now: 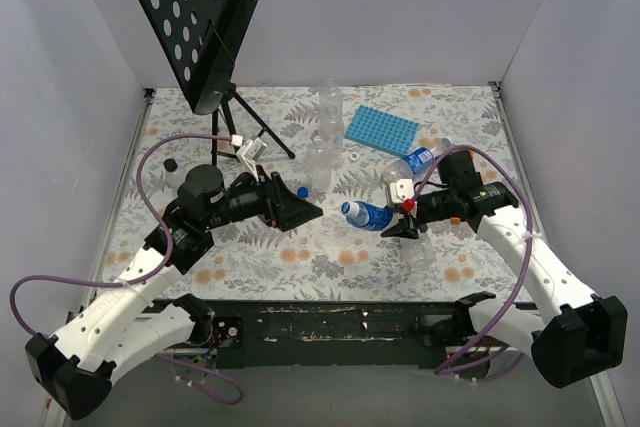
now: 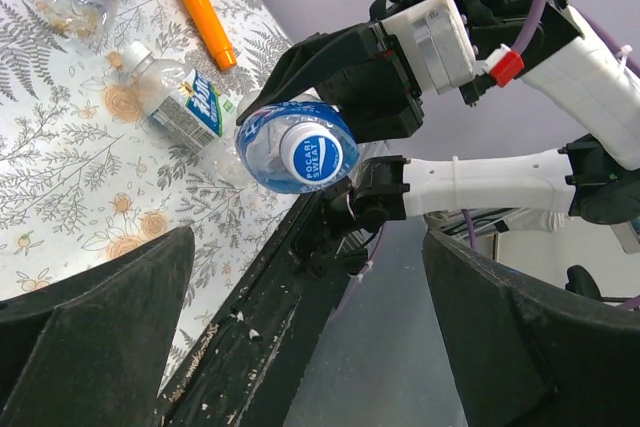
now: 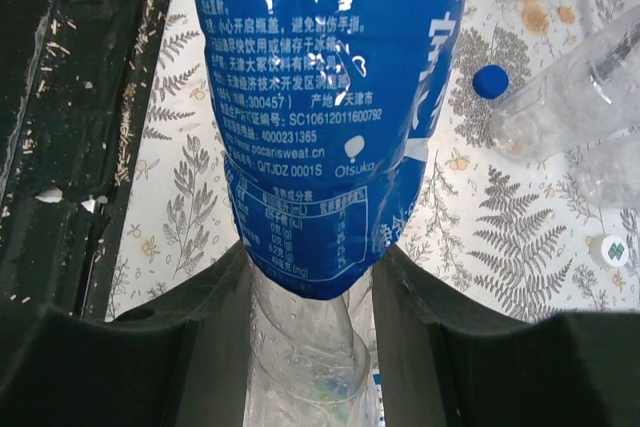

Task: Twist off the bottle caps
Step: Pick up the plastic bottle at the center of the board, then unscrew the bottle cap from the plastic bottle.

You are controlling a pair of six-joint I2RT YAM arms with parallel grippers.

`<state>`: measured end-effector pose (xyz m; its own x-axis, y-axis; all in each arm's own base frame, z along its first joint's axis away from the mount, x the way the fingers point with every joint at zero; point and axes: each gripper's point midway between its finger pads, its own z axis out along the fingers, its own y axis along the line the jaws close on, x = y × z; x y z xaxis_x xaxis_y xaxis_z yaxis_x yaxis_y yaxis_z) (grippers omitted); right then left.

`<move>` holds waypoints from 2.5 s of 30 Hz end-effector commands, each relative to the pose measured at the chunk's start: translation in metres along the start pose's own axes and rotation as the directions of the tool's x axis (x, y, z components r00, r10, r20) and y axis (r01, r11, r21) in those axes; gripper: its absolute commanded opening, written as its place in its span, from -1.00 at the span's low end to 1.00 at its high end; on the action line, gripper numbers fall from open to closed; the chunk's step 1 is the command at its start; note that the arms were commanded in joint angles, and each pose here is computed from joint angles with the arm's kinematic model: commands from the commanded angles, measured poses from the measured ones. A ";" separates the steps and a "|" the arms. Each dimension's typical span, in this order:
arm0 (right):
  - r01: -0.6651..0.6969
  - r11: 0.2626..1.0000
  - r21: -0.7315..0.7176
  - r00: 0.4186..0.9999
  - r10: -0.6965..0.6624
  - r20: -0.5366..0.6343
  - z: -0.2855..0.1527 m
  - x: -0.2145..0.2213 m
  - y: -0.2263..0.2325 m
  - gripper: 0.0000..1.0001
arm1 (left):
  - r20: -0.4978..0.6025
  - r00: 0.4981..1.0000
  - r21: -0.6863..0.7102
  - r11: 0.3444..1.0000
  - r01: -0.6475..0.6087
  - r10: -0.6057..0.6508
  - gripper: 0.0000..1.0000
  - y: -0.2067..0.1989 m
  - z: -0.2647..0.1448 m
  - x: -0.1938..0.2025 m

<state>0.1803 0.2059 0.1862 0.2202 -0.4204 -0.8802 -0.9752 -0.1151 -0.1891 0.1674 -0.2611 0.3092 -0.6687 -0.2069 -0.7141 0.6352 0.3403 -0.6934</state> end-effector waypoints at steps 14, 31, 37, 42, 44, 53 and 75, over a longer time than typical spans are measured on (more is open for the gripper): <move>0.007 1.000 0.022 0.998 -0.005 -0.064 0.005 0.022 -0.002 -0.71 | -0.102 0.995 -0.188 0.982 -0.020 0.001 0.68 0.018 0.060 0.008; 0.014 0.999 0.029 0.998 -0.012 -0.054 0.005 0.023 0.002 -0.70 | -0.236 0.970 -0.107 0.991 -0.081 0.054 -0.02 0.015 0.083 0.035; 0.011 1.000 0.027 0.999 -0.010 -0.052 0.006 0.024 0.003 -0.70 | -0.248 0.968 -0.095 0.993 -0.072 0.047 -0.14 0.014 0.087 0.037; 0.010 1.000 0.020 0.999 -0.009 -0.040 0.007 0.022 0.004 -0.70 | -0.258 0.966 -0.081 0.995 -0.053 0.031 -0.27 0.012 0.089 0.038; 0.007 1.000 0.015 0.999 -0.006 -0.032 0.007 0.022 0.005 -0.70 | -0.263 0.965 -0.071 0.997 -0.038 0.018 -0.43 0.008 0.090 0.039; -0.003 1.000 0.018 0.999 0.004 -0.051 0.010 0.032 0.008 -0.70 | -0.136 0.954 -0.198 0.950 0.240 -0.269 -1.00 0.014 0.080 0.037; -0.011 1.000 -0.007 0.998 0.010 -0.058 0.020 0.040 0.015 -0.70 | 0.026 0.820 -0.268 0.786 0.557 -0.572 0.16 0.008 0.064 0.026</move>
<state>0.1802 0.2064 0.1468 0.2337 -0.4669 -0.8528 -0.9723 -0.1088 -0.2068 0.1779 -0.3283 0.2422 -0.9222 -0.3746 -0.0957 -0.0966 0.4629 -0.8811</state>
